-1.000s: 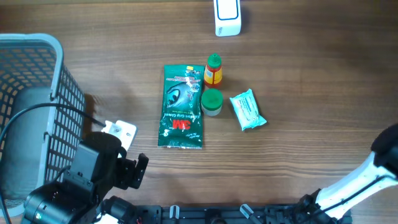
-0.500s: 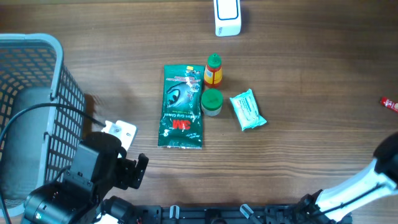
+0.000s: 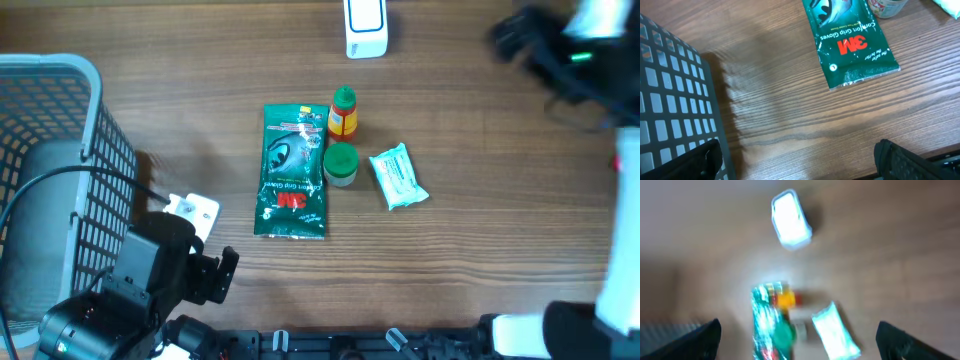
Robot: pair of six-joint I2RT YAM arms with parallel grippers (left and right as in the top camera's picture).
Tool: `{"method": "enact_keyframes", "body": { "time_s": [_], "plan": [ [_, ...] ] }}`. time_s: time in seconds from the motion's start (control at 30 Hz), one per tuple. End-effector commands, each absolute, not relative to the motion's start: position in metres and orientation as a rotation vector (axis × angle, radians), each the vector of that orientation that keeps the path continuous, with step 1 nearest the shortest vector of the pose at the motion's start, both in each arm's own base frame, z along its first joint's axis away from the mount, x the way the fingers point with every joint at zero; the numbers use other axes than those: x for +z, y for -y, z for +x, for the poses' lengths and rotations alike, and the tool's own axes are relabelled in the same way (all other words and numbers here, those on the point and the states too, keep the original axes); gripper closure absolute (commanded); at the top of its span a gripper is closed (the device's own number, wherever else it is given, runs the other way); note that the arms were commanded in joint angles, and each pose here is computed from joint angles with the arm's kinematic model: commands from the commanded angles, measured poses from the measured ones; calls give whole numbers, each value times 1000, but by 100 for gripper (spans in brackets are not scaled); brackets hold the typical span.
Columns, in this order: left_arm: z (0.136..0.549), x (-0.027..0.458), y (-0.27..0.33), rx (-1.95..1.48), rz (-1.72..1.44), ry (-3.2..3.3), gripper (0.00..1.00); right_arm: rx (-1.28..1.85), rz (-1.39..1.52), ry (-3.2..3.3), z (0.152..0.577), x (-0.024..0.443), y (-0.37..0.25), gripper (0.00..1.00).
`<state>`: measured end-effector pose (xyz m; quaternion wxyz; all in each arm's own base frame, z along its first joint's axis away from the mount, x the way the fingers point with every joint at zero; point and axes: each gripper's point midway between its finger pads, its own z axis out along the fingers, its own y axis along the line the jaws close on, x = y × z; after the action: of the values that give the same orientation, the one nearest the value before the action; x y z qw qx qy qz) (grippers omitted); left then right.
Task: Scan the item barcode
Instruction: 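Reach right gripper to light-green tissue pack and grasp it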
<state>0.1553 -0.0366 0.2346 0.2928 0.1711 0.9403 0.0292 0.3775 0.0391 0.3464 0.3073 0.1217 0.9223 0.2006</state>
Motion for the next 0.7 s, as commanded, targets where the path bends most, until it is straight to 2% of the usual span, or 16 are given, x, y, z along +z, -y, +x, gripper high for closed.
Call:
{"method": "enact_keyframes", "body": {
  "time_s": [0.0,0.13,0.27,0.37,0.43,0.5,0.67],
  "plan": [
    [155,236,38,69,463,-2499,0,202,15,-2696,377,272,-73,0],
    [155,236,38,69,463,-2499,0,-88,-198,-2872,348,189,-119,1],
    [155,236,38,69,463,-2499,0,-108,-275,-2892,333,119,-147,1],
    [155,236,38,69,463,-2499,0,-61,-269,-2889,331,88,-151,0],
    [155,236,38,69,463,-2499,0,-85,-497,-2857,327,74,-155,0],
    [155,236,38,69,463,-2499,0,-122,-585,-2804,327,60,-160,1],
    [155,236,38,69,463,-2499,0,-135,-719,-2751,327,19,-159,10]
  ]
}}
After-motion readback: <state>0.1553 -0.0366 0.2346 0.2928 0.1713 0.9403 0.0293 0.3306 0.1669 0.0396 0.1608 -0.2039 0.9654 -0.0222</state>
